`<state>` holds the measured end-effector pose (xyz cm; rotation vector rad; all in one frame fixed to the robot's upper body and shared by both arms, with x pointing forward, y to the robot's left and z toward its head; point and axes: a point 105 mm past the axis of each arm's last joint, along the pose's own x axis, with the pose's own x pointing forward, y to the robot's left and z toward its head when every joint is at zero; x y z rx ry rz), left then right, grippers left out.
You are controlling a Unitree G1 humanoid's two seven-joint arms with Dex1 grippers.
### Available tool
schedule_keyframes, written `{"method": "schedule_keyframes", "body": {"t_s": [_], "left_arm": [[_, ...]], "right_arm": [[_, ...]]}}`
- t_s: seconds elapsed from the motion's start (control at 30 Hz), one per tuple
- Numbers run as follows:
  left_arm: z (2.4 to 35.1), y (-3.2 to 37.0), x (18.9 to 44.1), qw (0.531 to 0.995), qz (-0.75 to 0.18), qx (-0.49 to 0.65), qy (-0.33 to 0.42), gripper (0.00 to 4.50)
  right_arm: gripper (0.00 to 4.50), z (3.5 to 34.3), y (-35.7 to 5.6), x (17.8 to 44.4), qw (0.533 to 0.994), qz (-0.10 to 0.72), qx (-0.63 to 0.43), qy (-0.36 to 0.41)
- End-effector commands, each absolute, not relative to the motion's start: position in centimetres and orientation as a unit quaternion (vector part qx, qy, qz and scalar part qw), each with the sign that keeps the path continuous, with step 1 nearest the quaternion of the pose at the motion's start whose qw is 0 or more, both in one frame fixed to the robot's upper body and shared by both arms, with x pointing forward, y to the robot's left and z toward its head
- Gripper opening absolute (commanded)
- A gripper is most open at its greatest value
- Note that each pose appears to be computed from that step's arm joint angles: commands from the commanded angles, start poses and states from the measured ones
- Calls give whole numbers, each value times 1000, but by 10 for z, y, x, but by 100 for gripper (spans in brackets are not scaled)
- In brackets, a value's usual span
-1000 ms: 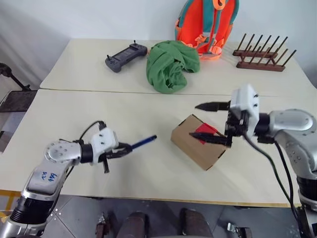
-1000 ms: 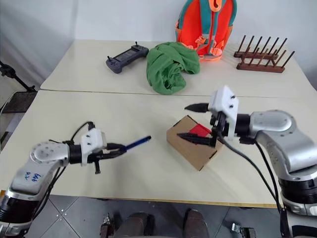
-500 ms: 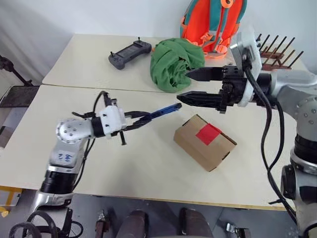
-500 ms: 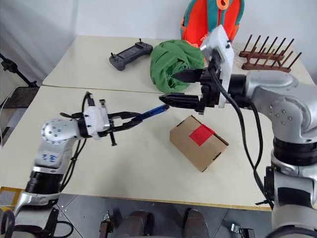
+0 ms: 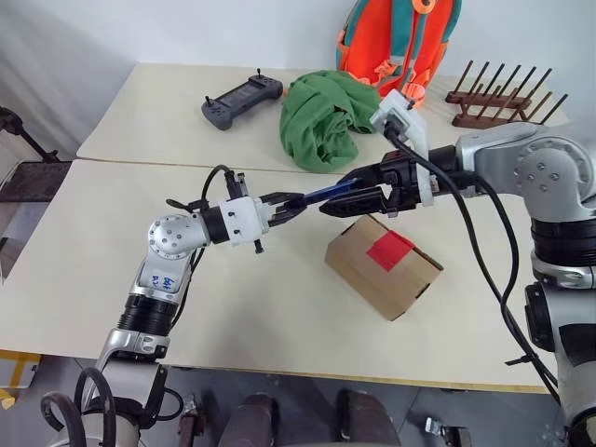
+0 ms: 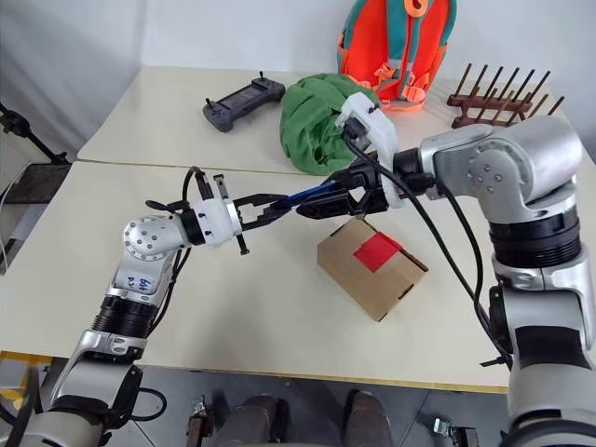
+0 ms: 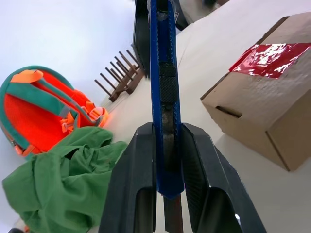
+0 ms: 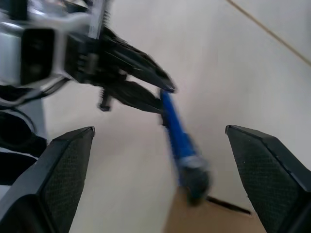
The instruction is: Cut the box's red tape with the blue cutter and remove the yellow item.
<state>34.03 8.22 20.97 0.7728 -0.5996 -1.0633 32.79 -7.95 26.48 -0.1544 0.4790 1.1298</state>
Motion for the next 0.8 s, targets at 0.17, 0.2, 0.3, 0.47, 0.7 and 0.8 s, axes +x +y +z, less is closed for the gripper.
{"method": "schedule_keyframes", "body": {"t_s": [0.17,0.2,0.3,0.47,0.7,0.8], "left_arm": [[222,79,336,741,-480,358,-304,40],[222,80,335,741,-480,358,-304,40],[223,80,335,740,-480,360,-305,40],[225,82,337,741,-477,362,-304,40],[227,83,337,742,-474,363,-306,40],[228,83,338,744,-472,362,-305,40]], "right_arm": [[450,286,-68,330,811,550,-77,183],[450,286,-67,330,810,552,-77,183],[450,284,-65,331,807,555,-76,187],[450,282,-65,334,806,553,-76,196],[260,280,-67,338,807,550,-82,199],[154,280,-68,339,806,551,-83,199]]}}
